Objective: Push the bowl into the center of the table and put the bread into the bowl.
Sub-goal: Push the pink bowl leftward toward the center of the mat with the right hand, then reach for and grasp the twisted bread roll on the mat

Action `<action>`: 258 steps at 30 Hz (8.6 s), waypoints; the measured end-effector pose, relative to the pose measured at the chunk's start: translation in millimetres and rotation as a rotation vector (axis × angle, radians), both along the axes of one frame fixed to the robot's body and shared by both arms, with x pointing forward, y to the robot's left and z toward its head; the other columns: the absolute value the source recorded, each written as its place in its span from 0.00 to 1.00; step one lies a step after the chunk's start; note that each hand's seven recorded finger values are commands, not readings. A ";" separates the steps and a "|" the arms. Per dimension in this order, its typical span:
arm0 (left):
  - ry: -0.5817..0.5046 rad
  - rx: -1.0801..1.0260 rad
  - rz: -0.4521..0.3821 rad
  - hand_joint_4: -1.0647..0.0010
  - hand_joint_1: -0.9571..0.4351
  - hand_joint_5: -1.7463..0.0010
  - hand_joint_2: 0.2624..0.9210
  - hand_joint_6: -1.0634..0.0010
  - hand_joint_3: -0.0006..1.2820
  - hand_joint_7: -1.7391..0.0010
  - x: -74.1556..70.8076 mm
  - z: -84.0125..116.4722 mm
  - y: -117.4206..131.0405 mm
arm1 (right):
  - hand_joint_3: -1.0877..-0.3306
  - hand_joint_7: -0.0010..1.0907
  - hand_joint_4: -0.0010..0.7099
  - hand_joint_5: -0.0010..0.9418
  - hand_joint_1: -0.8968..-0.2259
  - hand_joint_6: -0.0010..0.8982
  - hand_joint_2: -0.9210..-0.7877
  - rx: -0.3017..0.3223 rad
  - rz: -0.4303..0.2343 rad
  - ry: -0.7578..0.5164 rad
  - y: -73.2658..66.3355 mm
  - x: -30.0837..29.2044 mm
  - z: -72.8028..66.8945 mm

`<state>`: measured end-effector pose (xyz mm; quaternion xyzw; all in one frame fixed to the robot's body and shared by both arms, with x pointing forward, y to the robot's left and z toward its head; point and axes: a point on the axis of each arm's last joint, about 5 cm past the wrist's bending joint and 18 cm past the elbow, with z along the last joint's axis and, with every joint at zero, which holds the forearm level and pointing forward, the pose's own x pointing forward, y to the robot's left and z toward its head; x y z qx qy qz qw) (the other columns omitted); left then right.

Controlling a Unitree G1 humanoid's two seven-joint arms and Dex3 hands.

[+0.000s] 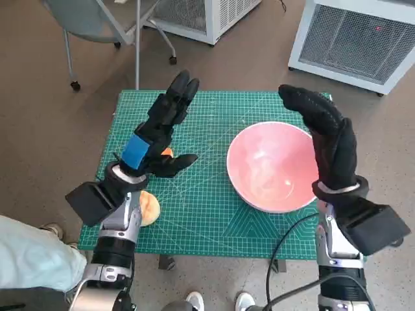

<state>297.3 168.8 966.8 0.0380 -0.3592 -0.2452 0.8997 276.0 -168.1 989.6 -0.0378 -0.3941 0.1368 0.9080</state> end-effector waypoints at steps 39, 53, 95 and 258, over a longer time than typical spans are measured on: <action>0.021 -0.018 0.010 0.96 0.27 0.99 1.00 0.94 0.23 0.98 1.8 -3.0 -1.0 | 0.35 0.39 0.19 0.00 0.42 0.01 0.00 0.196 -0.415 0.307 -70.6 12.3 -69.5; 0.020 -0.019 0.014 0.95 0.26 0.99 1.00 0.93 0.24 0.98 1.9 -2.5 0.4 | 0.31 0.40 0.24 0.02 0.50 0.07 0.00 0.327 -0.375 0.507 -59.7 18.8 -87.5; -0.005 -0.008 0.116 0.94 0.23 1.00 1.00 0.91 0.23 0.98 -11.8 -4.5 20.5 | 0.36 0.32 0.31 0.01 0.53 0.17 0.00 0.504 -0.118 0.735 6.3 41.5 -89.2; 0.544 1.297 0.532 0.77 0.60 0.99 0.73 0.61 0.00 0.99 24.0 11.5 38.0 | 0.43 0.44 0.20 0.00 0.26 0.00 0.00 0.009 0.022 0.024 -4.7 1.2 -11.0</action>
